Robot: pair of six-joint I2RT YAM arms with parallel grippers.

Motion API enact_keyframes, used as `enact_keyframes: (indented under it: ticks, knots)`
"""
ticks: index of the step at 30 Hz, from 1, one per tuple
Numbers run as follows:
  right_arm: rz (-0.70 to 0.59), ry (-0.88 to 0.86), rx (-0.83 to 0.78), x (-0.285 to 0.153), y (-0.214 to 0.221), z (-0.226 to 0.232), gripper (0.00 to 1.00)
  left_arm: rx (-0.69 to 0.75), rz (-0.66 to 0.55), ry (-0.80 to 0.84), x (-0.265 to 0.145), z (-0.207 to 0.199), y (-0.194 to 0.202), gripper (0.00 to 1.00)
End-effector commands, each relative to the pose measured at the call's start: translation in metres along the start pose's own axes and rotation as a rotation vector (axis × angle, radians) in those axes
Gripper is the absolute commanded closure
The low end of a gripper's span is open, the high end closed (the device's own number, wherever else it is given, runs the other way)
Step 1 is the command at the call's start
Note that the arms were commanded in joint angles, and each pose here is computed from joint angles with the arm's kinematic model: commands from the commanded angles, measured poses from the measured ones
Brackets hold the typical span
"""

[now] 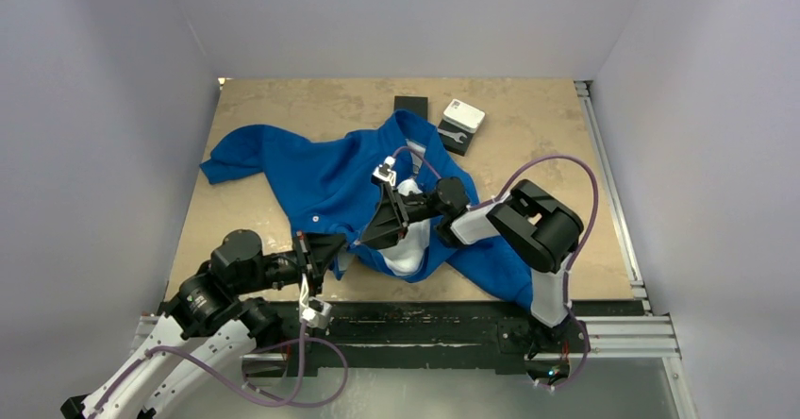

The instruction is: Zip up the jacket

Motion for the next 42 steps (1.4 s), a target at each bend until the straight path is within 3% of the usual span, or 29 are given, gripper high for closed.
enact_keyframes:
  ticks: [1, 3, 16, 29, 42]
  knots:
    - [-0.013, -0.265, -0.461, -0.002, 0.005, 0.071, 0.34, 0.055, -0.040, -0.035, -0.004, 0.012, -0.011, 1.00]
    - [-0.017, -0.267, -0.472, -0.004, 0.005, 0.074, 0.38, 0.054, -0.035, -0.032, -0.004, 0.011, -0.010, 1.00]
    - [-0.036, -0.278, -0.524, -0.015, 0.013, 0.095, 0.40, 0.062, -0.024, -0.029, -0.005, 0.009, -0.008, 1.00]
    - [-0.026, -0.267, -0.508, -0.017, 0.017, 0.091, 0.49, 0.075, -0.024, -0.027, -0.004, 0.011, -0.008, 1.00]
    - [-0.043, -0.257, -0.503, -0.020, 0.013, 0.090, 0.70, 0.078, -0.025, -0.021, -0.002, 0.010, -0.008, 1.00]
Point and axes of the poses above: each gripper's point midway between its finger pads, its own x axis out along the fingers, its own z axis along the line the jaws close on, y = z × x, the point moved 2 cm from there along -x, back along the fingers, and after that the axes turned 10 degrees about -x, right-handed, at the moved point
